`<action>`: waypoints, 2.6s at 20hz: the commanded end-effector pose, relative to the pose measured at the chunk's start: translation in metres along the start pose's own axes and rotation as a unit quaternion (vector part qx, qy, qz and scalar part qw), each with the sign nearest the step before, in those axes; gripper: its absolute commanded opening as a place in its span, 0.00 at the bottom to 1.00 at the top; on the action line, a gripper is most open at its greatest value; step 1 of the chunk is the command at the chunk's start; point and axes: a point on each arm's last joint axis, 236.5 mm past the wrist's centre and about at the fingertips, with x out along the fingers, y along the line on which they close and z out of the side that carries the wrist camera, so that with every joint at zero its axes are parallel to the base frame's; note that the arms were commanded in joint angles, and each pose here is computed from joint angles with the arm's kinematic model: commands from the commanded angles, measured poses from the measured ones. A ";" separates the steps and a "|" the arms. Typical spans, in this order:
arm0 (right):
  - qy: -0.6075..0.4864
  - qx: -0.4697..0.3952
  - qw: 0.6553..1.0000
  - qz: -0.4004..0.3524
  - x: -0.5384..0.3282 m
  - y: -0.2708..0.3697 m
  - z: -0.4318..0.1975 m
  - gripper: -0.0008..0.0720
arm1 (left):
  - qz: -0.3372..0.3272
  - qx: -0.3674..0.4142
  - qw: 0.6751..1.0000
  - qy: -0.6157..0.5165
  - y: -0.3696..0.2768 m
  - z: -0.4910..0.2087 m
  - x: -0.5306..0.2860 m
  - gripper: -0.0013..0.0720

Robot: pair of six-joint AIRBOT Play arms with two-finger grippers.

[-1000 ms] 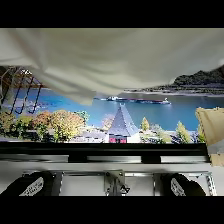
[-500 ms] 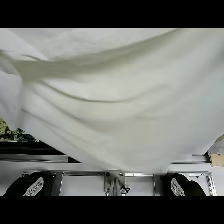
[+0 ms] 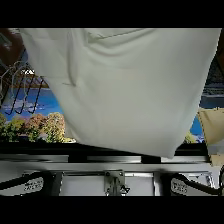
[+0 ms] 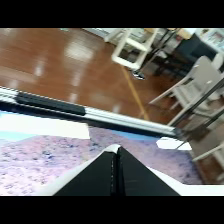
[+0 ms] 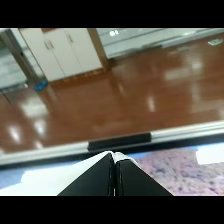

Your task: Fold the shirts.

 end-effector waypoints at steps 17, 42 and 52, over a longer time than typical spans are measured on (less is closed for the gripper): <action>0.459 0.014 0.887 -0.050 -0.144 -0.001 -0.204 0.12 | 0.130 0.150 0.893 0.404 0.074 -0.178 -0.103 0.08; 0.444 0.022 0.895 -0.046 -0.125 -0.007 -0.320 0.72 | 0.267 -0.044 0.794 0.545 0.189 -0.336 -0.185 0.08; 0.529 0.056 0.845 -0.060 -0.094 -0.035 -0.378 0.82 | 0.260 -0.035 0.794 0.548 0.189 -0.336 -0.185 0.08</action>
